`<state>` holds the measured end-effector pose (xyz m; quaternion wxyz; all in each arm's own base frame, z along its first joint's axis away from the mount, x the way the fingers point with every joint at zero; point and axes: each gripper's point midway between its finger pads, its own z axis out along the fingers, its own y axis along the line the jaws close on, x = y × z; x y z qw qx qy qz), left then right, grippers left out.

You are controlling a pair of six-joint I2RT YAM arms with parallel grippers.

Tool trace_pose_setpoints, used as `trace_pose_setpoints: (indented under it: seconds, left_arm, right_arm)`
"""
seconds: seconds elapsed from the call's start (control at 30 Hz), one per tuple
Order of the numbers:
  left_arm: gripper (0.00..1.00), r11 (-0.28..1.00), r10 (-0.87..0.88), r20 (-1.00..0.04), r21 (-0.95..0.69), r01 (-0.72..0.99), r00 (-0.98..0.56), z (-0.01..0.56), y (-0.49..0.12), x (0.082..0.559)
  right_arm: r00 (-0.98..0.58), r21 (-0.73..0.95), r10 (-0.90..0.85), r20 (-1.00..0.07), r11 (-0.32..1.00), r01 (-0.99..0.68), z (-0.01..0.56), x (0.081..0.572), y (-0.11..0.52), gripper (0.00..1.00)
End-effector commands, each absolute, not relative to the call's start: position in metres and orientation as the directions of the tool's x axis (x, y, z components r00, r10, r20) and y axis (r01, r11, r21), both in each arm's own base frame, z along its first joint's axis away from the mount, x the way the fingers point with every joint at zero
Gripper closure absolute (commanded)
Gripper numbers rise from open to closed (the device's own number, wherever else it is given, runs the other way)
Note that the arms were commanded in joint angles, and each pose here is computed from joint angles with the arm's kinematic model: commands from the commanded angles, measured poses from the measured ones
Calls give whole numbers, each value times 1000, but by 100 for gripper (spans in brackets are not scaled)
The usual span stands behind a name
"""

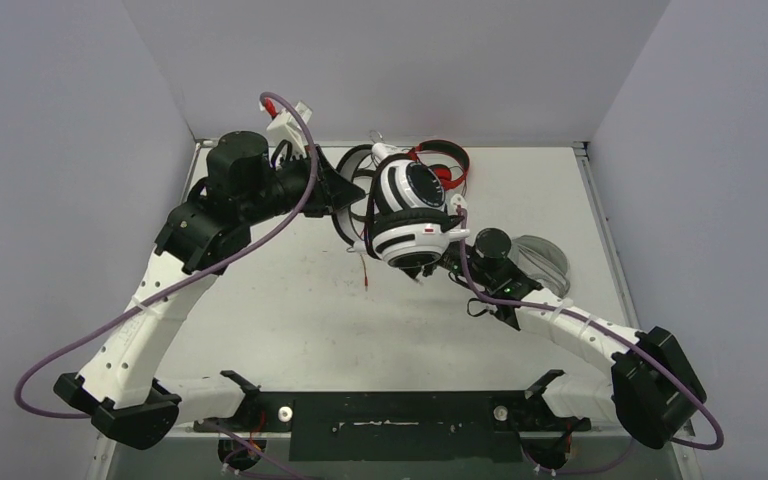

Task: Wrap the headphones
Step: Wrap the headphones cable around the headphones.

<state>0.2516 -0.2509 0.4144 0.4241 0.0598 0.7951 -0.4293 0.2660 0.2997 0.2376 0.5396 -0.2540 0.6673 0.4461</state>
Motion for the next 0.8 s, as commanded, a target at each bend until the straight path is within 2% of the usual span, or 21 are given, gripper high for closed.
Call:
trace_pose_setpoints:
  seconds: [0.0, 0.2, 0.33, 0.5, 0.6, 0.73, 0.77]
  left_arm:
    - [100, 467, -391, -697, -713, 523, -601, 478, -266, 247]
    - [100, 486, -418, -694, -716, 501, -586, 478, -264, 257]
    - [100, 495, -433, -695, -716, 493, -574, 480, -263, 262]
    - [100, 524, -500, -676, -734, 432, -541, 481, -252, 280]
    - [100, 521, -549, -645, -762, 386, -532, 475, -243, 294]
    - [100, 559, -588, -638, -765, 319, -498, 456, -225, 316]
    - [100, 584, -594, -646, -756, 294, -480, 447, -219, 323]
  right_arm:
    - [-230, 306, 243, -942, 350, -885, 264, 252, 308, 54]
    - [-237, 302, 219, -947, 349, -887, 251, 247, 306, 47]
    - [-251, 310, 206, -946, 349, -884, 242, 244, 305, 65]
    - [-307, 361, 213, -928, 299, -883, 227, 229, 305, 69]
    - [-350, 397, 216, -911, 238, -886, 221, 212, 307, 88]
    - [-386, 428, 220, -896, 189, -884, 227, 188, 311, 100]
    - [-386, 425, 215, -897, 182, -887, 230, 181, 312, 100]
